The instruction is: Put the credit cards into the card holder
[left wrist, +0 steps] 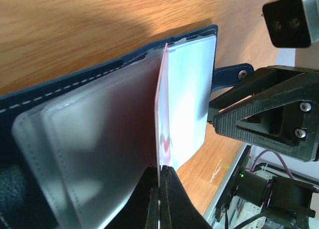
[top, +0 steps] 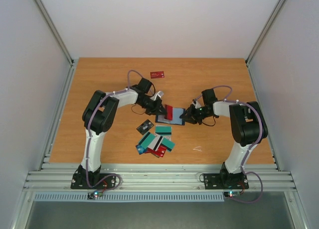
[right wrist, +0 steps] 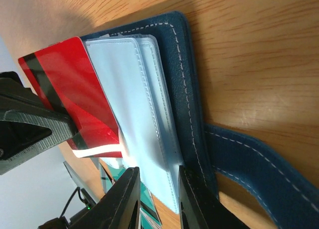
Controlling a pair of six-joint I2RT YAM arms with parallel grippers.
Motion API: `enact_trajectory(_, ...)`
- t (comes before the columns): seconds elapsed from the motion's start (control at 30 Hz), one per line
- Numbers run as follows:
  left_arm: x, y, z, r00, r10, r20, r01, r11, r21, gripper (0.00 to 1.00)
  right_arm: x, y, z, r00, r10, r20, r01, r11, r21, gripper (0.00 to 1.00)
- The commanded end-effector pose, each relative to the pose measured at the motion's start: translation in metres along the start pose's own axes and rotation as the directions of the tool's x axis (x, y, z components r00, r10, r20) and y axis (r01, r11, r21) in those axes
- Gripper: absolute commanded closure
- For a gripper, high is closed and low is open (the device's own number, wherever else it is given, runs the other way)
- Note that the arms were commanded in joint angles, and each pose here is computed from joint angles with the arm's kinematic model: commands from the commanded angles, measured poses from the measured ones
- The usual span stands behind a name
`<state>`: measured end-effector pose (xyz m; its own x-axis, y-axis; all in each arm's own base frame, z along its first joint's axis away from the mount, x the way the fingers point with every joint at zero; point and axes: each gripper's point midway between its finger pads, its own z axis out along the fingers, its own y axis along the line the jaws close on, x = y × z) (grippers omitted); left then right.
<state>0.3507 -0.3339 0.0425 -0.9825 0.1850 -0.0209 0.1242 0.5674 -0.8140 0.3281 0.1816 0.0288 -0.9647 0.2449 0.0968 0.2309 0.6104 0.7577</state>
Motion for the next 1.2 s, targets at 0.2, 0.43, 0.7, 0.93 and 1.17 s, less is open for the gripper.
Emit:
enact_trajectory(0.2, 0.012, 0.017, 0.006, 0.998, -0.062, -0.016, 0.062, 0.998, -0.032, 1.00, 0.004, -0.013, 0.004, 1.000, 0.020, -0.015, -0.020, 1.000, 0.024, 0.76)
enact_trajectory(0.43, 0.016, 0.016, 0.007, 0.993, -0.110, -0.048, 0.108, 0.994, -0.035, 1.00, 0.003, -0.013, 0.004, 1.000, 0.027, -0.015, -0.027, 0.999, 0.022, 0.77)
enact_trajectory(0.7, 0.022, 0.019, 0.007, 0.980, -0.187, -0.074, 0.182, 0.981, -0.069, 1.00, 0.002, -0.013, 0.006, 0.999, 0.032, -0.014, -0.031, 0.999, 0.017, 0.77)
enact_trajectory(0.93, 0.024, 0.023, 0.010, 0.967, -0.247, -0.065, 0.241, 0.966, -0.096, 1.00, 0.002, -0.013, 0.006, 0.999, 0.034, -0.015, -0.034, 0.999, 0.013, 0.77)
enact_trajectory(1.17, 0.019, 0.029, 0.015, 0.949, -0.314, -0.022, 0.310, 0.946, -0.099, 1.00, 0.005, -0.016, 0.008, 0.999, 0.038, -0.025, -0.038, 0.999, 0.012, 0.78)
